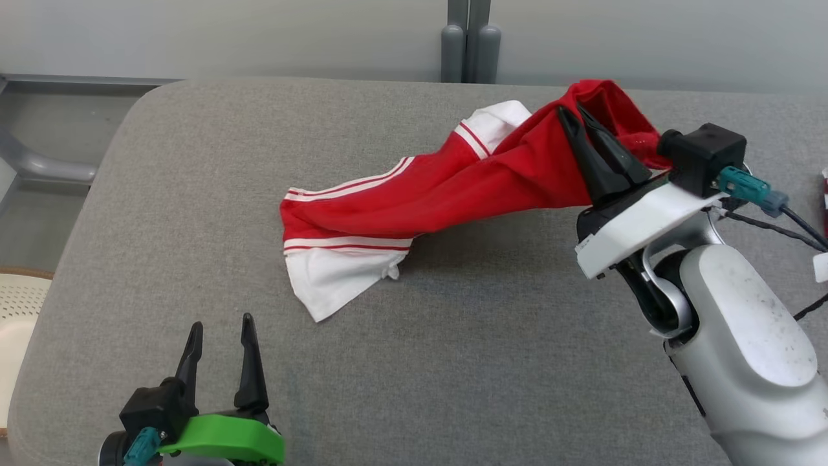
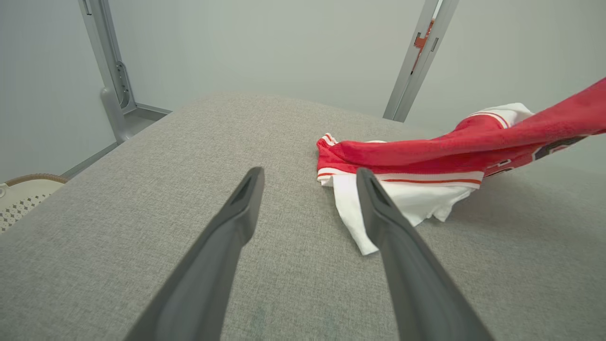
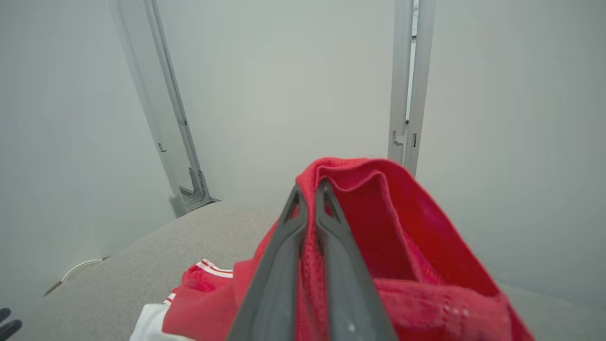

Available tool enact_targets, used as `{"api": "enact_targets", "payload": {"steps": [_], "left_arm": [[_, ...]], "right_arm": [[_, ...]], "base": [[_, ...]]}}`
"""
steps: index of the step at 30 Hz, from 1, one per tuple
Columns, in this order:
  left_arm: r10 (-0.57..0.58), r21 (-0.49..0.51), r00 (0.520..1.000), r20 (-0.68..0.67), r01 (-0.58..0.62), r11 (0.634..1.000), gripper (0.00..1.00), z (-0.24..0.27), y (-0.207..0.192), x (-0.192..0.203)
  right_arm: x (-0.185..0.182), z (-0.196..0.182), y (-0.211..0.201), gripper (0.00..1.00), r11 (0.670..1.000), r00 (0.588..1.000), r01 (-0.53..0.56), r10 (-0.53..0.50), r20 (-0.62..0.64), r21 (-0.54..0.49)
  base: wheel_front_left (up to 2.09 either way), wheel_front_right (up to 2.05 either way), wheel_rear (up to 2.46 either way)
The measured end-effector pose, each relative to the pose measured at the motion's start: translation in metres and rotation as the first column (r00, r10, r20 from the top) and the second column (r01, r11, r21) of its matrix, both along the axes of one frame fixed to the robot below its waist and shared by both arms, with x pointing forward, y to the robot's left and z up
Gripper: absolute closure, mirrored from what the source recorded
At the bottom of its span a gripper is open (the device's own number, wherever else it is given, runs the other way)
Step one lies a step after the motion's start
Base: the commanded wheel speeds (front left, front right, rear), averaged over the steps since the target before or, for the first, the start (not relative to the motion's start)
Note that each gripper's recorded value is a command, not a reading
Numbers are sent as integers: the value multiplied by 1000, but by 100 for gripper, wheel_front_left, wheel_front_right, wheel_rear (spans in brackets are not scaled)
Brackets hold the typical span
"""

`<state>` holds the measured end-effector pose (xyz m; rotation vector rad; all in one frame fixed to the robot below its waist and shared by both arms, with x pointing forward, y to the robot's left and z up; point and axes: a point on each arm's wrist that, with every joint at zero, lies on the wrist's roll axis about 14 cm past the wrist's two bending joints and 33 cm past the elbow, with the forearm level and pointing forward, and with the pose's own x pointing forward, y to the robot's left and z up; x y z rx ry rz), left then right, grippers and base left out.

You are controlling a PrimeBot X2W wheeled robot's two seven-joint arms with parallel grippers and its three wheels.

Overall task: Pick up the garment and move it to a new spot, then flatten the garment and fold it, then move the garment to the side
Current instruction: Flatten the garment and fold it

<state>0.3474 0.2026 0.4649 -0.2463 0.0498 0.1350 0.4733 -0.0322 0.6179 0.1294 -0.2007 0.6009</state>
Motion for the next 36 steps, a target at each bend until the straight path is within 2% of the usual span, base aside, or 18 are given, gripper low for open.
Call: {"api": "enact_targets", "payload": {"steps": [4, 8, 13, 16, 20, 24, 26, 29, 31, 32, 36], "left_arm": [[-2, -4, 1000, 6, 2, 1000, 0, 2, -2, -2], [1, -6, 1000, 12, -1, 1000, 0, 4, -1, -3], [0, -10, 1000, 8, 0, 1000, 0, 2, -2, -4], [-3, -12, 1000, -2, 3, 1000, 0, -1, -2, -4], [-10, -13, 1000, -12, 9, 1000, 0, -5, -4, -1], [-3, -12, 1000, -26, 3, 1000, 0, -9, -1, 1], [7, -7, 999, -37, -8, 1000, 0, -12, 3, 1], [25, -6, 998, -60, -26, 1000, 0, -18, 8, 0], [35, -2, 997, -73, -35, 999, 0, -22, 11, -1], [42, 0, 996, -78, -42, 999, 0, -23, 13, -1], [65, 7, 993, -102, -64, 998, 0, -30, 20, -3]], "right_arm": [[-23, 17, 8, 100, 999, 999, -45, 45, 12, 10], [-41, 16, 16, 100, 997, 996, -81, 82, -26, 3], [-30, 5, -2, 100, 1000, 995, -2, 5, -96, 30], [-10, -20, -18, 100, 998, 981, 67, -62, -186, 19], [29, -59, -52, 100, 982, 935, 182, -187, -301, -45], [60, -103, -83, 100, 956, 854, 283, -287, -433, -77], [73, -119, -94, 100, 943, 825, 307, -332, -457, -129], [92, -138, -102, 100, 928, 786, 349, -366, -498, -132], [103, -144, -99, 44, 925, 780, 358, -373, -502, -131], [109, -146, -96, 0, 924, 782, 361, -374, -498, -127], [125, -151, -86, 0, 924, 798, 365, -374, -472, -115]], "base": [[0, 0, 0], [0, 0, 0], [0, 0, 0], [0, 0, 0], [0, 0, 0], [0, 0, 0], [0, 0, 0], [0, 0, 0], [0, 0, 0], [0, 0, 0], [0, 0, 0]]}}
